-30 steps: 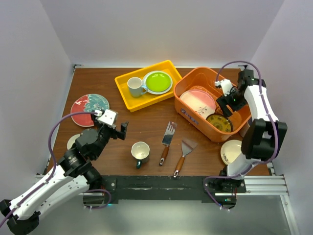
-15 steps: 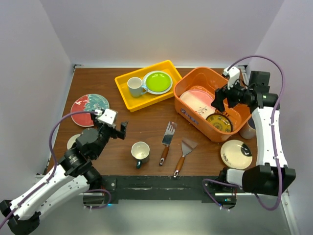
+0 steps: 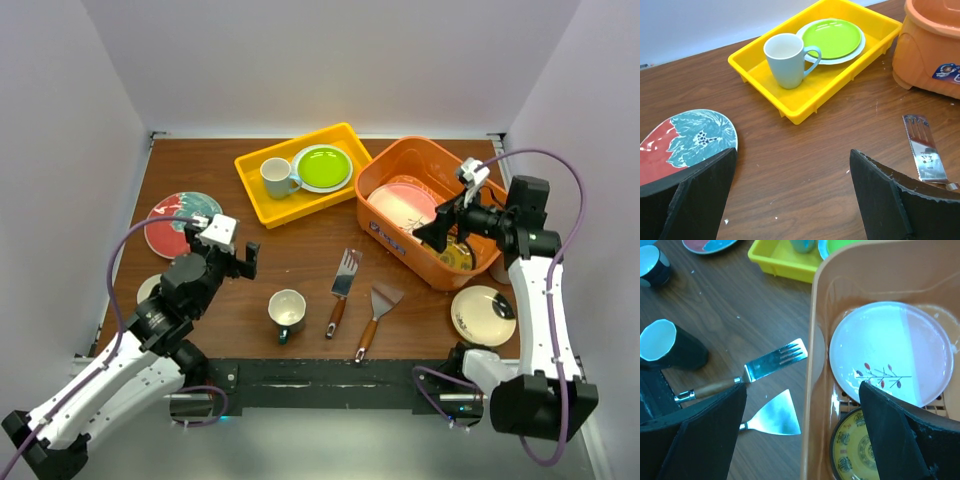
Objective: Place the mixed dishes into the plastic bin
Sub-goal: Place the plate in the plastic bin, then pick up the plate at the center of the board.
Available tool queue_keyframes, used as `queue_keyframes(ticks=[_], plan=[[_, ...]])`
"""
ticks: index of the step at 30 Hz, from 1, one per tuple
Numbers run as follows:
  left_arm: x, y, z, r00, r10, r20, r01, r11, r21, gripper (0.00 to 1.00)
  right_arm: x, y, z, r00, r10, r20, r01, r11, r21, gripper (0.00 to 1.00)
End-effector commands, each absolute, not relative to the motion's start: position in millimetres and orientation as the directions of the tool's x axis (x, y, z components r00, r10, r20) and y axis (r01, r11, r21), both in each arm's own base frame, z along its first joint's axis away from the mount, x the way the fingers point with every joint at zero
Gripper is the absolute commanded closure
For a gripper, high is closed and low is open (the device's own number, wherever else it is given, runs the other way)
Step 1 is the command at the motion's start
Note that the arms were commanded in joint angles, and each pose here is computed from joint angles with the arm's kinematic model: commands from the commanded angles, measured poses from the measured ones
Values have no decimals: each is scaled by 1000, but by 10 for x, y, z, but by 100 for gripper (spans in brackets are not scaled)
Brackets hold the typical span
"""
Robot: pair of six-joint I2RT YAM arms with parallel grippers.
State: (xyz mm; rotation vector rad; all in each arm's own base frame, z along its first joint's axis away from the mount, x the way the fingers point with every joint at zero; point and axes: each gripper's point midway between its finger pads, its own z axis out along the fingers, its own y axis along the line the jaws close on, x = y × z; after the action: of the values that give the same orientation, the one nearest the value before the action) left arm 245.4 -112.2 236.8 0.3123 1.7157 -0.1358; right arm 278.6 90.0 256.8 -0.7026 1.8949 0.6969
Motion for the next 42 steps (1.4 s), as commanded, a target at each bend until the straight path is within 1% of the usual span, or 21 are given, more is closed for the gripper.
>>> queue_keyframes(ticks=[1, 10, 17, 23, 30, 31, 33, 34, 35, 37, 39, 40, 42], plan=[[2490, -1153, 2475, -138, 39, -990, 276, 961, -1, 0, 2745, 964, 2791, -255, -130, -958, -760, 639, 115, 1], [2445, -1198, 2508, -180, -112, -977, 254, 955, -156, 0, 2717, 962, 2667, -269, -120, -956, -756, 642, 132, 1], [2507, -1105, 2434, -201, -112, -973, 182, 972, -149, 0, 2711, 956, 2661, -280, -117, -953, -749, 648, 141, 1], [2677, -862, 2284, -247, -29, -968, 71, 996, -48, 0, 2709, 955, 2655, -287, -114, -951, -745, 651, 147, 1], [3047, -562, 2005, -359, 23, -933, -24, 999, 34, 0, 2696, 952, 2657, -287, -115, -951, -743, 654, 145, 1], [3106, -535, 2001, -369, 28, -929, -31, 999, 42, 1, 2701, 950, 2658, -287, -115, -951, -742, 655, 144, 1], [3240, -448, 1795, -447, 71, -892, -38, 994, 98, 4, 2695, 950, 2669, -284, -116, -952, -742, 655, 142, 1], [3324, -419, 1838, -453, 83, -887, -48, 992, 117, 7, 2690, 955, 2669, -285, -115, -952, -744, 653, 144, 1], [3391, -354, 1652, -518, 112, -848, -67, 983, 171, 8, 2685, 961, 2676, -284, -114, -952, -746, 650, 145, 1], [3514, -311, 1646, -543, 156, -825, -72, 970, 231, 12, 2677, 963, 2676, -284, -114, -952, -747, 648, 145, 1], [3603, -247, 1480, -592, 200, -781, -76, 950, 302, 15, 2665, 972, 2686, -281, -113, -953, -751, 644, 145, 1], [3663, -233, 1397, -612, 213, -761, -79, 942, 327, 18, 2663, 972, 2684, -283, -113, -952, -751, 644, 147, 1], [3707, -221, 1283, -636, 229, -737, -70, 934, 351, 22, 2658, 978, 2687, -282, -112, -953, -754, 641, 148, 1]])
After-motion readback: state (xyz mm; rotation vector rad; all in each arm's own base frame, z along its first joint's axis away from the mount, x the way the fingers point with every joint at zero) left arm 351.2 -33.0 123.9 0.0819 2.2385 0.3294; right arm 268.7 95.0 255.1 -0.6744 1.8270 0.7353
